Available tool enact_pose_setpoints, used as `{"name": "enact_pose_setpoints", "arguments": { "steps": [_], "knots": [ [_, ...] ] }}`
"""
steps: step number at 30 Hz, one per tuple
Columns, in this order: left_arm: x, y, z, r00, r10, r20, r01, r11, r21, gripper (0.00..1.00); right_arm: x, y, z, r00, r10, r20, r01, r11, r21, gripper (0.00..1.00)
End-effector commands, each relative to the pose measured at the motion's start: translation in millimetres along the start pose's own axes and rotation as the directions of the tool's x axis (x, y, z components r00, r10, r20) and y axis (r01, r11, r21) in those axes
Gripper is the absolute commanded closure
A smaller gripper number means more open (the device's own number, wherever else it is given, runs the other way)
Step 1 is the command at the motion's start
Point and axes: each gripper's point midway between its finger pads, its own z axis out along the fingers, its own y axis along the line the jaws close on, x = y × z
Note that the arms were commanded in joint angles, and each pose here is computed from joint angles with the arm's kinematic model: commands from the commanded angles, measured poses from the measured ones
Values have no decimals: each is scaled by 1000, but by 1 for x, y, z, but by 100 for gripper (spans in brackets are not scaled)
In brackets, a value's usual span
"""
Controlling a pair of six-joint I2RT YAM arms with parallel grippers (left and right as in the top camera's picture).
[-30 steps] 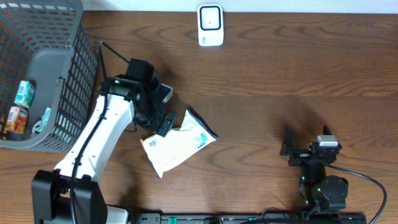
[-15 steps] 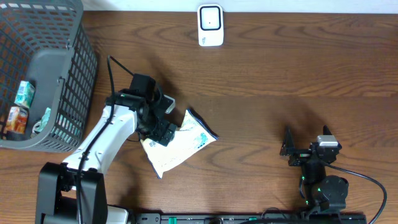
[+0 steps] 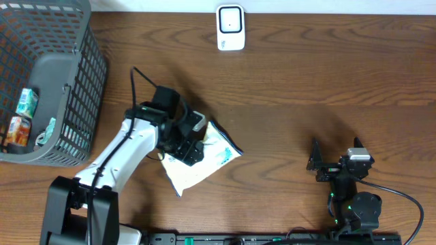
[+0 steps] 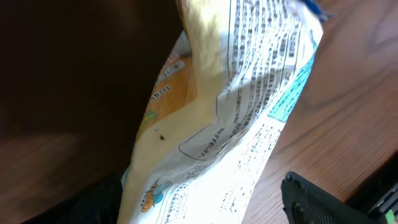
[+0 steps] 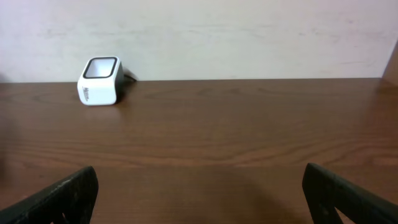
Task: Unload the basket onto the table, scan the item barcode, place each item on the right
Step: 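Regrasp the yellow snack bag on the table with the left gripper, then carry the yellow bag to the scanner and release it in front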
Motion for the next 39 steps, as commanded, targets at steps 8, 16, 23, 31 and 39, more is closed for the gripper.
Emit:
{"name": "enact_pose_setpoints", "arguments": {
  "steps": [8,16,23,31,39],
  "knots": [
    [4,-23,19,999,27,-45,-23,997,71,20,1,1,0,1000,10,0,-10,1000,-6,1],
    [28,-14,53,979,-68,-192,86,992,90,6,1,1,0,1000,10,0,-10,1000,-6,1],
    [22,-8,65,977,-104,-187,121,989,82,92,1,1,0,1000,9,0,-9,1000,-6,1],
    [-83,5,28,958,-271,93,266,962,65,93,1,1,0,1000,9,0,-9,1000,-6,1],
    [-243,20,-75,687,-367,627,280,930,237,92,1,1,0,1000,10,0,-10,1000,-6,1]
  ]
}}
